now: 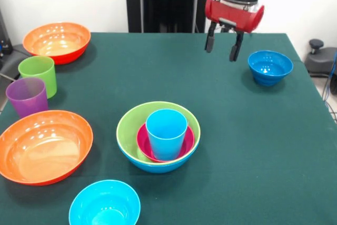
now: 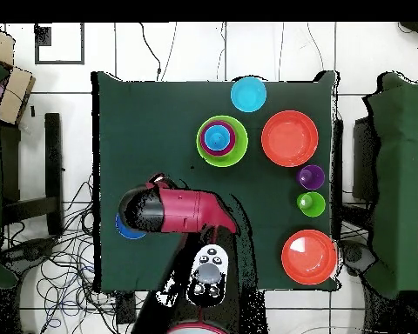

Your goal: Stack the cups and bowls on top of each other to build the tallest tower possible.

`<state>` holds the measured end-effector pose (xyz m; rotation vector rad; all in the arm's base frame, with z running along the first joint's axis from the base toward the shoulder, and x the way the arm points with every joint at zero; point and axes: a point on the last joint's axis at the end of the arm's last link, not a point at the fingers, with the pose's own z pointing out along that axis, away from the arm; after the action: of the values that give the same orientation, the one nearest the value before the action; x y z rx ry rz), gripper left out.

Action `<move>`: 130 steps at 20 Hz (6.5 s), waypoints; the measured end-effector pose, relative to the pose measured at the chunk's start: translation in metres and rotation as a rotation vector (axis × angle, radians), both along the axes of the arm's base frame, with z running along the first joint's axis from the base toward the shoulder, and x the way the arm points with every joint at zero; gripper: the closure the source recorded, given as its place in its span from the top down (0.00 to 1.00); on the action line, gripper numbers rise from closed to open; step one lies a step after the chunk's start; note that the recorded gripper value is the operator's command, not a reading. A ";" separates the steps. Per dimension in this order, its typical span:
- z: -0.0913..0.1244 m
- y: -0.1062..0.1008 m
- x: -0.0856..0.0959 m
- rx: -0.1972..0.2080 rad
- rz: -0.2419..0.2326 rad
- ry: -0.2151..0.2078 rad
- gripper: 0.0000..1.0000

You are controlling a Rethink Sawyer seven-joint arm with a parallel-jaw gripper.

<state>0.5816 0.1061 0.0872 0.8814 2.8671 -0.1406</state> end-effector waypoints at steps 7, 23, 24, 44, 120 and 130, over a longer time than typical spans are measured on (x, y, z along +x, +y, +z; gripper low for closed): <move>-0.021 0.042 -0.022 -0.021 0.082 0.032 1.00; 0.057 0.110 -0.052 -0.063 0.190 0.053 1.00; 0.060 0.105 -0.050 -0.062 0.181 0.048 1.00; -0.021 0.071 -0.076 -0.171 0.199 0.051 1.00; -0.064 0.029 -0.052 -0.018 0.017 0.003 1.00; -0.076 0.049 -0.063 0.004 0.043 0.029 1.00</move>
<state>0.5189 0.1552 0.0113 0.8251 2.9121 -0.1445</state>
